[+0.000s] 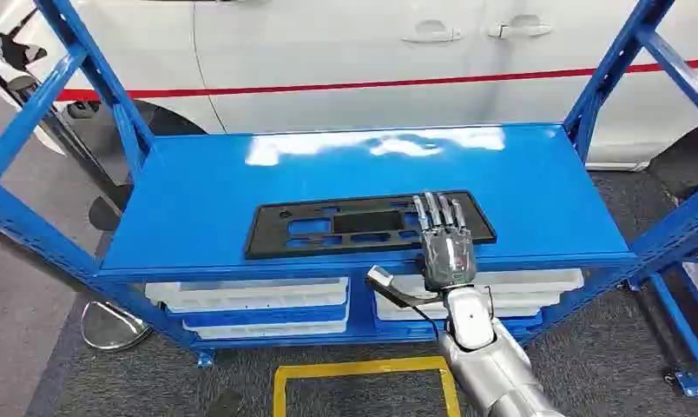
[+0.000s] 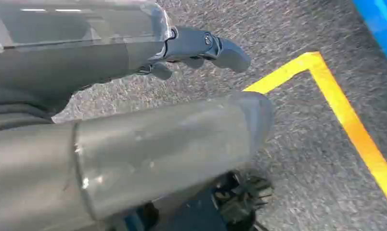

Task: Take the parts from the cabinet and place them on the table.

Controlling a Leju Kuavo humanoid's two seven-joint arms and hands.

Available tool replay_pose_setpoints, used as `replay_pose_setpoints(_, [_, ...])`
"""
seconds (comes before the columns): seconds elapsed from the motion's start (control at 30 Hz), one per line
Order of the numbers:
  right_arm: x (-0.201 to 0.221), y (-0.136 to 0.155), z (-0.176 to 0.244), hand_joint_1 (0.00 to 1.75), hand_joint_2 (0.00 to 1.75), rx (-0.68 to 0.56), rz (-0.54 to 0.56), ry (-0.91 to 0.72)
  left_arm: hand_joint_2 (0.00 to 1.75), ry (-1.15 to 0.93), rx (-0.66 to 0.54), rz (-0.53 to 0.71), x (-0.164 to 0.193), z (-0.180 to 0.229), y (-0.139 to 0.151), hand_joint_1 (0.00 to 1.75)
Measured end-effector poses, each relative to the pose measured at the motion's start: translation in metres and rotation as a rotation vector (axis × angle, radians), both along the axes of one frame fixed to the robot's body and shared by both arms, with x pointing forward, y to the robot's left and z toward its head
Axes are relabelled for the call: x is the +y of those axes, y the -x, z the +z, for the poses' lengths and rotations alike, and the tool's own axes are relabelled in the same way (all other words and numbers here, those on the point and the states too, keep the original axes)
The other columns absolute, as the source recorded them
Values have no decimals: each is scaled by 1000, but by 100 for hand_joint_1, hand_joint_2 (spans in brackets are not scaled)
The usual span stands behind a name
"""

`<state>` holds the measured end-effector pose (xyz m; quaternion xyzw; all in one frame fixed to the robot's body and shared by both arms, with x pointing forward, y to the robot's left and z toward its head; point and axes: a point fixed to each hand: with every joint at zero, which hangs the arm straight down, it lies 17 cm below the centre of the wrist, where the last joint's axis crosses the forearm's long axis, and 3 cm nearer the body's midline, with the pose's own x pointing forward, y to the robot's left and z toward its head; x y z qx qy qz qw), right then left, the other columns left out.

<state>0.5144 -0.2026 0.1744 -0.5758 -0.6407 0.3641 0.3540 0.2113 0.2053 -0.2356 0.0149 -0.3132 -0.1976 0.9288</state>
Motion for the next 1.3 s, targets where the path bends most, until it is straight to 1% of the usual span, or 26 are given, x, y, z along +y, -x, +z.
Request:
replay_pose_setpoints(0.13, [0, 0, -1, 0, 175, 2, 0, 1, 0, 12, -4, -6, -3, 0, 4, 0])
replay_pose_setpoints(0.27, [1, 0, -1, 0, 175, 3, 2, 2, 0, 25, -24, -18, -6, 2, 1, 0])
replay_pose_setpoints(0.53, [-1, 0, -1, 0, 175, 2, -5, 2, 0, 0, -29, 5, 0, 2, -2, 0])
replay_pose_setpoints(0.67, [-1, 3, -8, 0, 175, 16, -5, 6, 0, 2, -25, 6, 0, 2, -1, 0])
replay_pose_setpoints(0.9, [0, 0, -2, 0, 175, 3, 6, 13, 0, 32, -36, -20, -9, 4, -2, 0])
replay_pose_setpoints(1.13, [1, 0, 0, 0, 175, -1, 8, 14, 0, 38, -46, -19, -10, 5, -2, 0])
replay_pose_setpoints(1.17, [1, 0, 0, 162, 175, -1, 8, 14, 0, 38, -43, -16, -9, 5, -1, 0])
replay_pose_setpoints(1.2, [1, 0, -1, 175, 175, 0, 8, 14, 0, 34, -43, -14, -8, 4, 0, 0])
replay_pose_setpoints(1.3, [1, 1, -2, 175, 175, 3, 8, 15, 0, 21, -50, -9, -6, 5, -3, 0])
